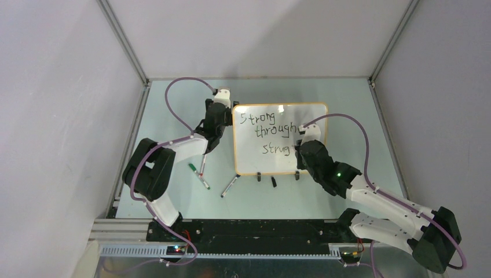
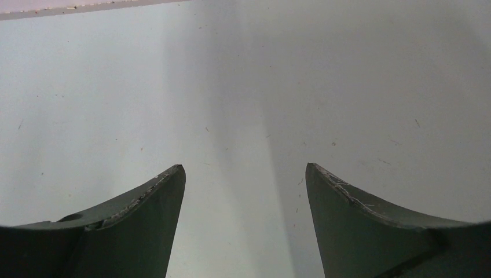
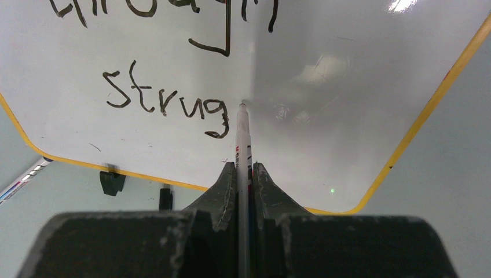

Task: Write a sentence on the whiteboard

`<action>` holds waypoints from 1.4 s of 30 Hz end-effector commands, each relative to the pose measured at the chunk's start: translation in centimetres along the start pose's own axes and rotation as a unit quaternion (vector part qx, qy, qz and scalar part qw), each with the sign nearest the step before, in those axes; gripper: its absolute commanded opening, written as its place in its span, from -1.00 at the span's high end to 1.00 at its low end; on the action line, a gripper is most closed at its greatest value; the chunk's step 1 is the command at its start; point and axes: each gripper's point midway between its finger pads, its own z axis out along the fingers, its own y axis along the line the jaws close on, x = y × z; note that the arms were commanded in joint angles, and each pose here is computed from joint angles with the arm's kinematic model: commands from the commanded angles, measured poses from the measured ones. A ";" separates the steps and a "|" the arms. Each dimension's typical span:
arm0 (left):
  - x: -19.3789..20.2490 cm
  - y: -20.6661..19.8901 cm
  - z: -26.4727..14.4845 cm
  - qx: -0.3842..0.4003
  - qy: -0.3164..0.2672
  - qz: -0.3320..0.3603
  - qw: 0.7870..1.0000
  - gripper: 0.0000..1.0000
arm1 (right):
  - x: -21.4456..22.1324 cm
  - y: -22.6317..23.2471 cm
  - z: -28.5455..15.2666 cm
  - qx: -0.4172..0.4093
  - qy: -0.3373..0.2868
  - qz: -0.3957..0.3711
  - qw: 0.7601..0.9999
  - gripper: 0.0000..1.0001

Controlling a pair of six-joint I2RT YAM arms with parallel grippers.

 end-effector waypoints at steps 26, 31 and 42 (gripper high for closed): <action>-1.7 -0.5 -0.3 0.009 -0.027 -0.009 1.000 -0.64 | -0.5 -0.6 0.9 0.022 -0.009 0.004 1.000 1.00; -1.6 -0.5 -0.3 0.009 -0.025 -0.008 1.000 -0.64 | -0.5 -0.5 1.1 0.018 -0.006 0.001 1.000 1.00; -1.6 -0.5 -0.3 0.010 -0.026 -0.008 1.000 -0.64 | 0.2 -0.2 1.0 0.008 0.008 0.002 1.000 1.00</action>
